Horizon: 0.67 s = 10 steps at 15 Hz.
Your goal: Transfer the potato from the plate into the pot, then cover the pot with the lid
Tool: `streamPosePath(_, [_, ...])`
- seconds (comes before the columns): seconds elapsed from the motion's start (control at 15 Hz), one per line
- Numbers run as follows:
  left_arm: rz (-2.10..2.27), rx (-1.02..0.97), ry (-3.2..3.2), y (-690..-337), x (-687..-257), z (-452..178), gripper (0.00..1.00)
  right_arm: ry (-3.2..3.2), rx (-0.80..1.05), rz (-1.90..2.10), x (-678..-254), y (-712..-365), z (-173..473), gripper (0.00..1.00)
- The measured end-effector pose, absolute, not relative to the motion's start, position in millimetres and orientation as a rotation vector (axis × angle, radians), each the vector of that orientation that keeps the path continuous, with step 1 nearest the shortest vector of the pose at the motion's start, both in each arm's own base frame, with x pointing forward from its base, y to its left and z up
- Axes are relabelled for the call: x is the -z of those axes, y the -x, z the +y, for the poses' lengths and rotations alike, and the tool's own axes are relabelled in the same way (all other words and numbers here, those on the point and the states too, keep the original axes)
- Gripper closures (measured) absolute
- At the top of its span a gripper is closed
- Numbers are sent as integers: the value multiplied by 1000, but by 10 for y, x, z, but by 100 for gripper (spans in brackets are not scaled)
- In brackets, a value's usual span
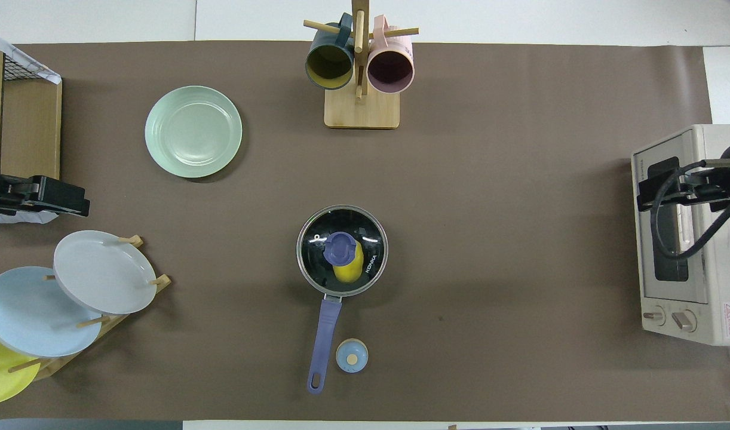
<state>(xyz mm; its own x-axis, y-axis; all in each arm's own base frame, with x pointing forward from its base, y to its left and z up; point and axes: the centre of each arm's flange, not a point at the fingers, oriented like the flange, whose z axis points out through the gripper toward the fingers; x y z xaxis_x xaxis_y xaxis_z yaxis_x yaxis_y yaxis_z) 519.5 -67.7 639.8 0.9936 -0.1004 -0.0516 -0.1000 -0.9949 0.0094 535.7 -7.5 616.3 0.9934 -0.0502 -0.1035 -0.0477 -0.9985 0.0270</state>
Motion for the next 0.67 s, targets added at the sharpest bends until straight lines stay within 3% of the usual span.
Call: streamPosePath(0.67, [-157, 81, -3130, -5195, -6398, -677, 0, -3113, 164, -66, -6160, -5355, -125, 0])
